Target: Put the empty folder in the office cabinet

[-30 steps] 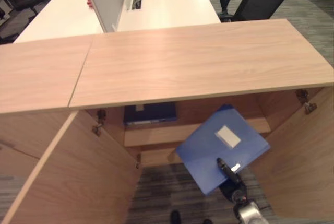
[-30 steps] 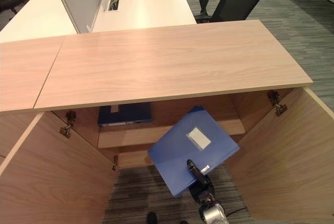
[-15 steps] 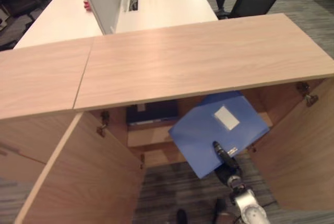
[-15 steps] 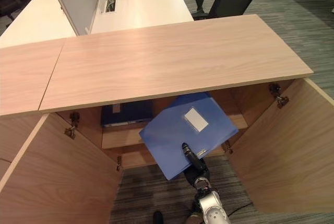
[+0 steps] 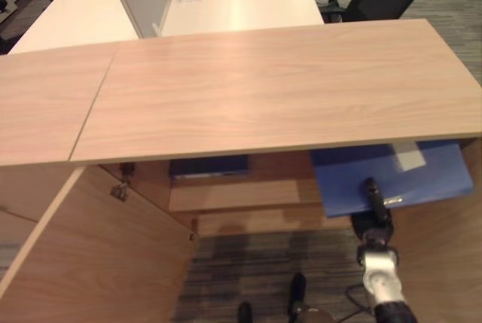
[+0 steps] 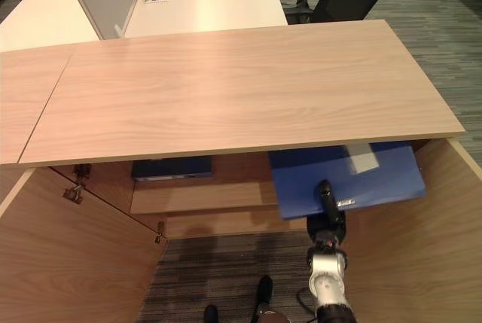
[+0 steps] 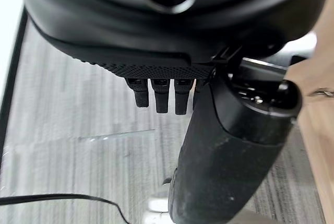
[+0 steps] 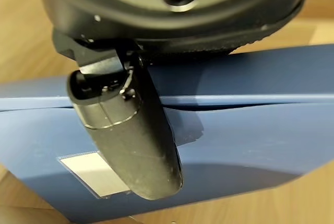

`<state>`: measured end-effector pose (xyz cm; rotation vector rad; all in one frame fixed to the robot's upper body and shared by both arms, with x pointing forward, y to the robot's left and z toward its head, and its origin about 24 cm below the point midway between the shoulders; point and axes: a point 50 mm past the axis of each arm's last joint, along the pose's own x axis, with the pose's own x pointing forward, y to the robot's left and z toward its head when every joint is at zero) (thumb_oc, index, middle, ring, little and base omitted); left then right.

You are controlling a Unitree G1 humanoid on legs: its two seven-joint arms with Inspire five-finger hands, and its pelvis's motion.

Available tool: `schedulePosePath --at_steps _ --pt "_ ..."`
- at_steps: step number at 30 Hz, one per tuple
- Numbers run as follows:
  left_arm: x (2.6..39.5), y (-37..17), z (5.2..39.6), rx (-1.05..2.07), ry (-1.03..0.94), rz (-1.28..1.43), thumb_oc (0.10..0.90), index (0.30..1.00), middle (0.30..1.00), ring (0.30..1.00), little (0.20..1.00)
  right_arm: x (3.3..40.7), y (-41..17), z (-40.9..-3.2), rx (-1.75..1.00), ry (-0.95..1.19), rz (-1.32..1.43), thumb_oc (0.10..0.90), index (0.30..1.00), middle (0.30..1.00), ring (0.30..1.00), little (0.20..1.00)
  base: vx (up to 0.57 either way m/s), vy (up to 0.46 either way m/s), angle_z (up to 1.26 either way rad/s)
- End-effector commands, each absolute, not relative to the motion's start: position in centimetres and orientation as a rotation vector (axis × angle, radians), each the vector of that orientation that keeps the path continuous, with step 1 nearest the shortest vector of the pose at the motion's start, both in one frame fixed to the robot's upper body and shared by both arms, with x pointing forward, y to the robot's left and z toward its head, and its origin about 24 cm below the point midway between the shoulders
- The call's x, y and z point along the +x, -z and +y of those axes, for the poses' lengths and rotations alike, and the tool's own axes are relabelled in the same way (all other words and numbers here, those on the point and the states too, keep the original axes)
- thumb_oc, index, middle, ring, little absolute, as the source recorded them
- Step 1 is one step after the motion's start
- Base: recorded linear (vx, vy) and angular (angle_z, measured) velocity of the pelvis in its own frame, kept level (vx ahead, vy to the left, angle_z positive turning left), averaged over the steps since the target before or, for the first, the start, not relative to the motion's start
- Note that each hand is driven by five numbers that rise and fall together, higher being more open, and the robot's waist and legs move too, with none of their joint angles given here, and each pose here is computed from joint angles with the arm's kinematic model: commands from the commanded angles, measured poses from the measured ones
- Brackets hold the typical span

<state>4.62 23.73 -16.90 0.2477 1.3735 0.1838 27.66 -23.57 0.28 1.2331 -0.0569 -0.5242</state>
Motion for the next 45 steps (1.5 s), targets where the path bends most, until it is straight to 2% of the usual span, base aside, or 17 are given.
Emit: schedulePosePath --at_steps 1,8,13,20,25,36,45 --pt "4.0 16.2 26.6 0.370 -0.245 1.411 0.800 0.900 0.900 0.900 0.900 32.6 -11.0 -24.6 1.196 0.328 -0.463 0.400 0.300 0.300 0.300 0.300 -0.17 -0.082 0.22" --pt "8.3 15.2 27.7 0.409 -0.277 1.285 0.800 0.900 0.900 0.900 0.900 35.5 -16.9 -24.8 1.048 0.244 -0.502 0.400 0.300 0.300 0.300 0.300 -0.14 -0.093 0.14" --pt "10.4 14.9 27.0 0.420 -0.223 1.214 0.800 0.900 0.900 0.900 0.900 36.5 -20.0 -23.8 1.070 0.166 -0.552 0.400 0.300 0.300 0.300 0.300 -0.08 -0.074 0.15" --pt "11.2 14.2 27.5 0.438 -0.157 1.149 0.800 0.900 0.900 0.900 0.900 37.9 -24.1 -23.0 1.103 0.096 -0.608 0.400 0.300 0.300 0.300 0.300 -0.05 0.003 0.09" --pt "12.1 13.7 27.0 0.448 -0.087 1.085 0.800 0.900 0.900 0.900 0.900 38.2 -27.2 -24.0 1.153 0.107 -0.684 0.400 0.300 0.300 0.300 0.300 -0.02 -0.001 0.09" --pt "14.2 12.2 27.7 0.509 -0.045 0.998 0.800 0.900 0.900 0.900 0.900 37.6 -33.4 -24.2 1.283 0.078 -0.843 0.400 0.300 0.300 0.300 0.300 0.00 0.000 0.03" --pt "15.0 11.5 28.1 0.557 -0.019 0.976 0.800 0.900 0.900 0.900 0.900 37.8 -34.7 -24.6 1.383 0.121 -0.845 0.400 0.300 0.300 0.300 0.300 0.00 -0.005 0.03"
